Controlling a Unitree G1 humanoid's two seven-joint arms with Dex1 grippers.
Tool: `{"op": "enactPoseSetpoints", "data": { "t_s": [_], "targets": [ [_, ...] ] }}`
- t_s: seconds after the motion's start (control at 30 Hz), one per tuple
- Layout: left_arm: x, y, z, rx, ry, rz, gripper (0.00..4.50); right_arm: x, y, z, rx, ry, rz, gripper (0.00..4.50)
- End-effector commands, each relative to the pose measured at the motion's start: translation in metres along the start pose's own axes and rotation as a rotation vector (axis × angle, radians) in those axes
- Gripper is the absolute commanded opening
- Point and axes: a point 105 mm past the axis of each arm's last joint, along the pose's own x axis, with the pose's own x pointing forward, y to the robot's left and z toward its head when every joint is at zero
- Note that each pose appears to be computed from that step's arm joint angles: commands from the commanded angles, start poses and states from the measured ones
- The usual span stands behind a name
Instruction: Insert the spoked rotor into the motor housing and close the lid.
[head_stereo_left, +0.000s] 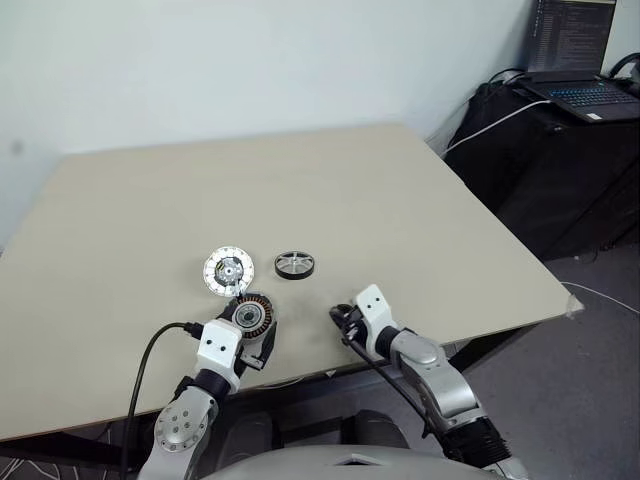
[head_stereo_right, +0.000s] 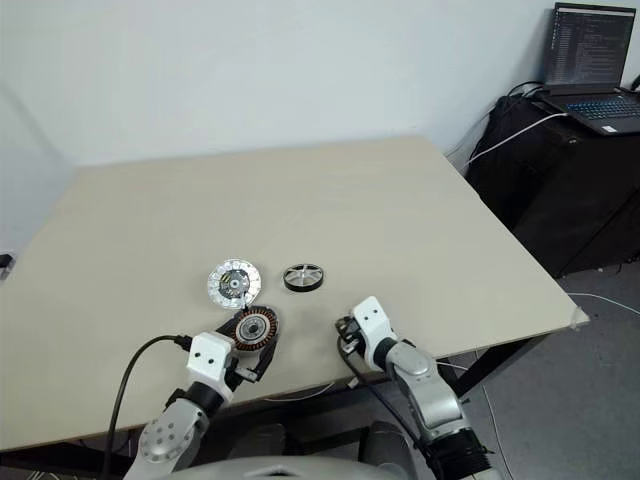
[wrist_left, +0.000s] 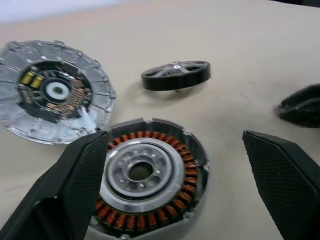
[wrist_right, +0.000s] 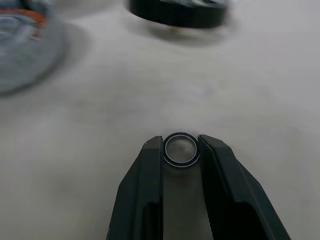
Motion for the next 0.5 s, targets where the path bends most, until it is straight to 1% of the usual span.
{"op": "enactPoseSetpoints", "data": {
  "t_s": [0.03,0.13,0.23,0.33,0.4,0.5],
  "targets": [
    [0.002,0.015,0.017,0.025,-0.086,0.083,4.50,0.010,0.011,0.041,-0.106,-0.100,0.041,0.69],
    [-0.002,0.030,0.022,0.041,-0.119,0.174,4.50,0.026,0.023,0.055,-0.149,-0.115,0.073,0.69],
    [-0.006,0.037,0.024,0.030,-0.133,0.212,4.50,0.036,0.035,0.061,-0.192,-0.112,0.118,0.69],
    [-0.009,0.035,0.024,0.026,-0.134,0.199,4.50,0.041,0.043,0.063,-0.220,-0.109,0.155,0.69],
    [-0.013,0.029,0.021,0.015,-0.120,0.154,4.50,0.046,0.050,0.064,-0.244,-0.105,0.184,0.69],
    [-0.023,0.020,0.013,0.011,-0.072,0.082,4.50,0.052,0.060,0.068,-0.273,-0.107,0.225,0.69]
  ]
}}
